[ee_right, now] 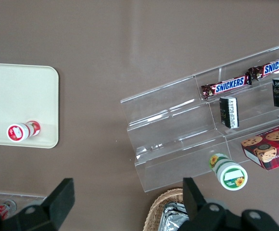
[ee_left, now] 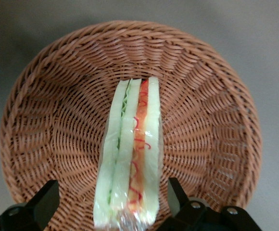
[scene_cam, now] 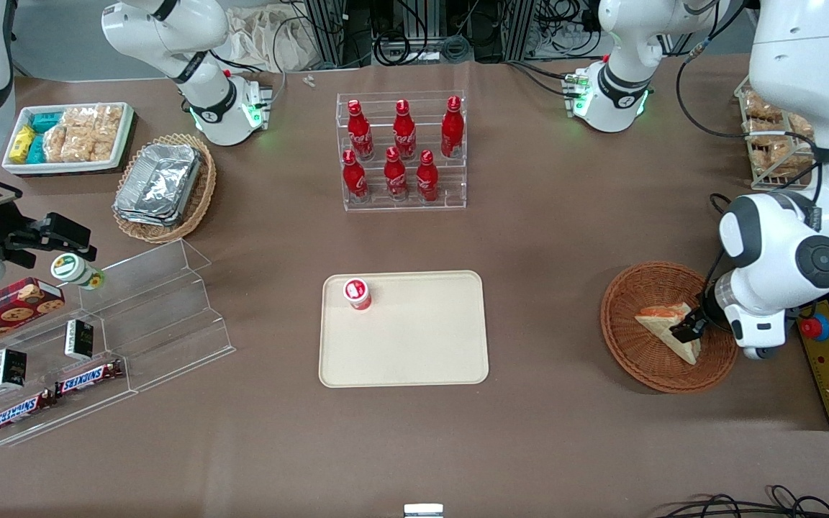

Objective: Place sandwich from basket to tray
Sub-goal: 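Close the left gripper on the wrapped triangular sandwich, then lift the sandwich out of the basket with the left gripper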

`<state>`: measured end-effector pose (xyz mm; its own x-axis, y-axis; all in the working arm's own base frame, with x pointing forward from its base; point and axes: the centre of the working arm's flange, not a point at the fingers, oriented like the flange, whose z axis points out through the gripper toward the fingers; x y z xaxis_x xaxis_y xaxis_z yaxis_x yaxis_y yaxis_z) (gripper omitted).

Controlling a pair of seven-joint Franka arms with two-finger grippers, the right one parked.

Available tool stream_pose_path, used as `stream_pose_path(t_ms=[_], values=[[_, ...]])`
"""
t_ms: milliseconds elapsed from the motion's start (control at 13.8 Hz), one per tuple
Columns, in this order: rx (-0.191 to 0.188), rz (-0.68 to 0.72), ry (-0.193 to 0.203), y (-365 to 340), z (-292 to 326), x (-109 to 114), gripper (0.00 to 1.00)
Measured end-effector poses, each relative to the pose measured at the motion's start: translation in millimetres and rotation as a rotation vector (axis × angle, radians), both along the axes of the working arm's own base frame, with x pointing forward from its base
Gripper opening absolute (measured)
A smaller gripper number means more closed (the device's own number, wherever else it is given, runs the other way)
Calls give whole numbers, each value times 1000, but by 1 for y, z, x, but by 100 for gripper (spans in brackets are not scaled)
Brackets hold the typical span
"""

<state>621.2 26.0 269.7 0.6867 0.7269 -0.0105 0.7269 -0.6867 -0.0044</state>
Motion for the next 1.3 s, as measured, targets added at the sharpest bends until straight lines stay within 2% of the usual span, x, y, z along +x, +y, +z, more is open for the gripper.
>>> stream_pose_path(t_ms=[217,290,580,725,870,1087,1304], values=[[-1,2,2,0,-22,1,96],[0,2,3,0,-30,1,90],[0,-1,-7,-1,-22,4,45],[-6,-22,62,-2,19,2,38],[-20,-86,132,-8,94,1,36],[-54,-208,163,-46,191,-2,21],[-105,-406,165,-115,202,-7,21]])
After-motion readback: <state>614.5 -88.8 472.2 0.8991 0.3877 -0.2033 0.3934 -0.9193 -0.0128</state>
